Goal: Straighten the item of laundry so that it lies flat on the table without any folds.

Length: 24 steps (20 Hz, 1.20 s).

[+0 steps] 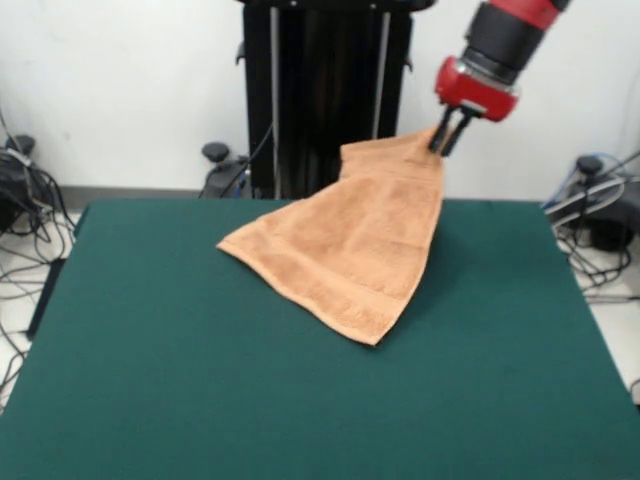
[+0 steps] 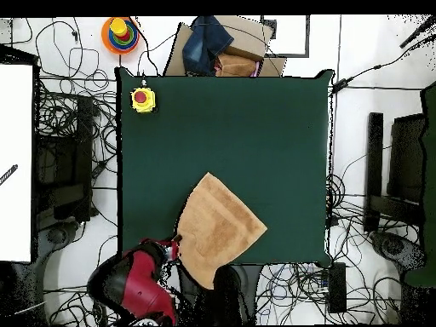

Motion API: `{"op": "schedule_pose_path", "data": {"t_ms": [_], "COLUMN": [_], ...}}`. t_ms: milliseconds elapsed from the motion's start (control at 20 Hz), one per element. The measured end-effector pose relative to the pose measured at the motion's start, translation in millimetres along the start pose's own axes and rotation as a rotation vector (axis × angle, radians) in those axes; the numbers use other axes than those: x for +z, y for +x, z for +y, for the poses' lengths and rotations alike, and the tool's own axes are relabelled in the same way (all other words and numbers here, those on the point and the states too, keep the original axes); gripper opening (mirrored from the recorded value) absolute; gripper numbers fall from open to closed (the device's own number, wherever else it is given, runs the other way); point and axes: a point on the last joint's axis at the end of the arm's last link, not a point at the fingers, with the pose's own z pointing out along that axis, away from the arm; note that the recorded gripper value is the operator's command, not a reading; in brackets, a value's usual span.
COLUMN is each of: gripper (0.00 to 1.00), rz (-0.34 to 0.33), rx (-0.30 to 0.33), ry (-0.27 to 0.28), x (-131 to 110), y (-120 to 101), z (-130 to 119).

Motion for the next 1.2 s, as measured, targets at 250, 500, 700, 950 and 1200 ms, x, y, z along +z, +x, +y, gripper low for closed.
{"op": "schedule_pose_path", "data": {"t_ms": [250, 500, 700, 950, 1200], "gripper": [0.0, 0.0, 0.0, 0.0, 0.0], "rz": [-0.025, -0.072, -0.108, -0.116, -0.128], "rx": [-0.052, -0.048, -0.013, -0.002, 0.005], "ry": [-0.007, -0.016, -0.025, -0.056, -0.071], "x": [7, 27, 40, 47, 50], "y": [2, -2, -4, -11, -20], "z": [9, -4, -22, -43, -57]}}
